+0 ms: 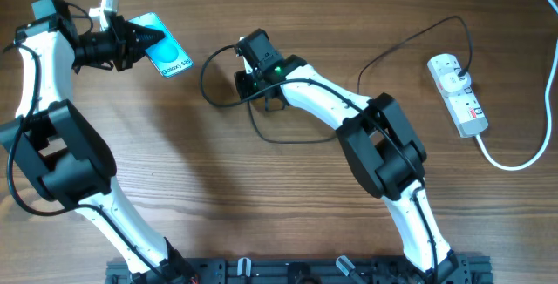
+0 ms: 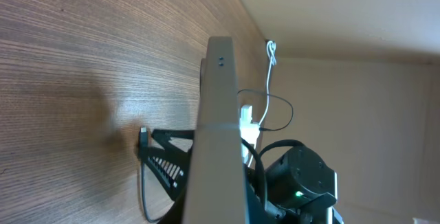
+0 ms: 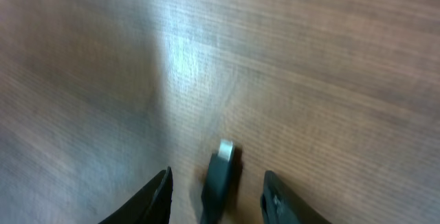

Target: Plug charger to phone and switch on socket

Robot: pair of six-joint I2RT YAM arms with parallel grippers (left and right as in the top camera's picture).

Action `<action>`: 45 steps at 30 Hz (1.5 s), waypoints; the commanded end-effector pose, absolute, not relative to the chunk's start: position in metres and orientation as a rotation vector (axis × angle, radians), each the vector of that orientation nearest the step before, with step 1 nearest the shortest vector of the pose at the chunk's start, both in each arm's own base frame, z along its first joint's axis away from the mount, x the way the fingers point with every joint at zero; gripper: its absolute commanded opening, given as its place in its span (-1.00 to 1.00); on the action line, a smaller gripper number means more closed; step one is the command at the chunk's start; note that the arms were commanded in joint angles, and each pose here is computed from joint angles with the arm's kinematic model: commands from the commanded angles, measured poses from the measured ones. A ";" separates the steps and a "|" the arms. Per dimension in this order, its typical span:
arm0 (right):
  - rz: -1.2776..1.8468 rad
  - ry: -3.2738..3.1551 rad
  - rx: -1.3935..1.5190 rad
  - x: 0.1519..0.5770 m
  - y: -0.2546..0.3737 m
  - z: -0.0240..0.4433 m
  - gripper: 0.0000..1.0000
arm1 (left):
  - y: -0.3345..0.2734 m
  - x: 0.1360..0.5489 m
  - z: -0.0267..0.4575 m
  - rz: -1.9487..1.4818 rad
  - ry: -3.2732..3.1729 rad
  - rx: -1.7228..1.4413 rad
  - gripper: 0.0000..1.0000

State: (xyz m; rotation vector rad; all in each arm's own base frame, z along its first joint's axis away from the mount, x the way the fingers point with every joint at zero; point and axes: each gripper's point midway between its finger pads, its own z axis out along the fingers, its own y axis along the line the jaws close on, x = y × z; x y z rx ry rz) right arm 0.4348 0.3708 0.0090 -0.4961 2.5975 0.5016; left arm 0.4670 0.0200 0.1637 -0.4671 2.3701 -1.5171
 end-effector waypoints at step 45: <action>1.545 2.180 -1.157 0.315 0.382 0.209 -0.92 | 0.006 0.463 0.204 -1.731 2.220 -0.414 -0.92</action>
